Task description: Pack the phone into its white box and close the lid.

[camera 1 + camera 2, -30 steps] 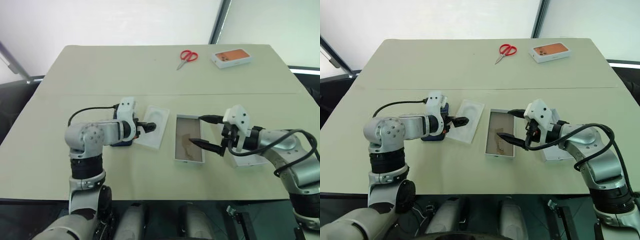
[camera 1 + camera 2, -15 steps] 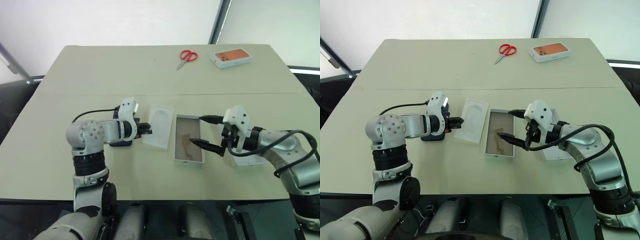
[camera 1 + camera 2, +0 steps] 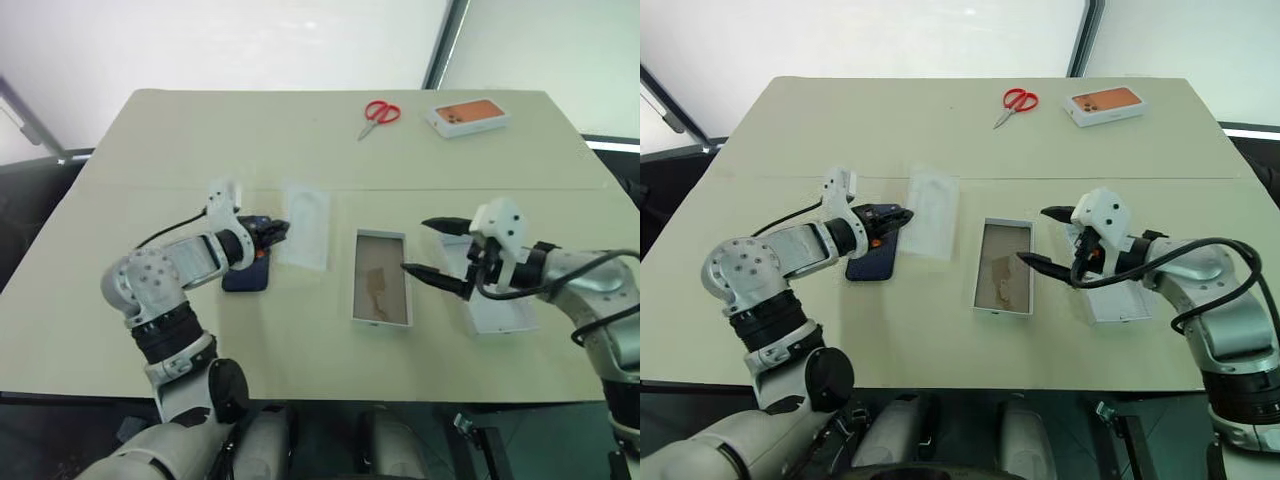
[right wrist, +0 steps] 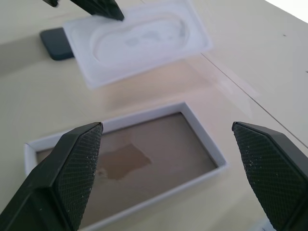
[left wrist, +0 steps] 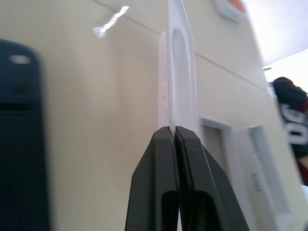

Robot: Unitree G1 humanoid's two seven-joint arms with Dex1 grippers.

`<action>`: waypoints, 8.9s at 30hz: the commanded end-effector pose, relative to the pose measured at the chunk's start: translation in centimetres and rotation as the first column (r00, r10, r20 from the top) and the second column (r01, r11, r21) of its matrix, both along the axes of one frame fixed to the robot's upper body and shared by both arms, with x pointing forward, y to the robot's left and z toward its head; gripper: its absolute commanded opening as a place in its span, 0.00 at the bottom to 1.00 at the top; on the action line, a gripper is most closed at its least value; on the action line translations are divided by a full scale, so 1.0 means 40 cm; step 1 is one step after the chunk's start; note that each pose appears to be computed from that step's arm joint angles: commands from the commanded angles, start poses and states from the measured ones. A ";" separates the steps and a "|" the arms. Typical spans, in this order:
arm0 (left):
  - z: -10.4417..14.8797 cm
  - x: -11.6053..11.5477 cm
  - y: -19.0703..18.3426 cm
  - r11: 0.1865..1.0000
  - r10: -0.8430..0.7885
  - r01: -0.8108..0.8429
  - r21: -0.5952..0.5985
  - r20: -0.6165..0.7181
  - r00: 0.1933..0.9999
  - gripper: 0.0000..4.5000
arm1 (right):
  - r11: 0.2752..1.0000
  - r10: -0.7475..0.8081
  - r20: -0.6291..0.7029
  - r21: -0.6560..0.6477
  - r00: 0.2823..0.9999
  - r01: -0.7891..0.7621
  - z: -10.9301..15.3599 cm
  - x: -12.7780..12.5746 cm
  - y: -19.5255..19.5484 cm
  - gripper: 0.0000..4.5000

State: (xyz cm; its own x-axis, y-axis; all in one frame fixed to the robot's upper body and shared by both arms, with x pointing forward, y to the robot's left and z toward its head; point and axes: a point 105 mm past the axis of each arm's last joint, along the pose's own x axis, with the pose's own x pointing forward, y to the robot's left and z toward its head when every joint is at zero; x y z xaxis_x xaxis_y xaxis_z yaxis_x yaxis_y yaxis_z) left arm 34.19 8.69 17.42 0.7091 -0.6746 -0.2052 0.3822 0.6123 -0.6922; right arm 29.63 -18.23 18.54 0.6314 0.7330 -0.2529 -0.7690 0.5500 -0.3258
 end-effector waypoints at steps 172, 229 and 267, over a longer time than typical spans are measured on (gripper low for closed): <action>-0.121 -0.055 0.290 0.976 0.204 -0.214 -0.041 -0.180 0.962 0.26 | 0.961 0.207 0.157 -0.216 0.966 -0.171 -0.088 0.102 0.525 0.00; -0.096 -0.210 -0.074 0.896 -0.430 0.434 0.090 -0.057 0.901 0.99 | 0.968 -0.028 0.154 -0.244 0.988 0.066 0.006 0.085 0.049 0.00; -0.096 -0.180 0.188 0.784 -0.438 0.044 0.619 0.502 0.746 0.99 | 0.930 -0.024 -0.095 -0.368 0.995 -0.013 -0.115 0.024 0.310 0.00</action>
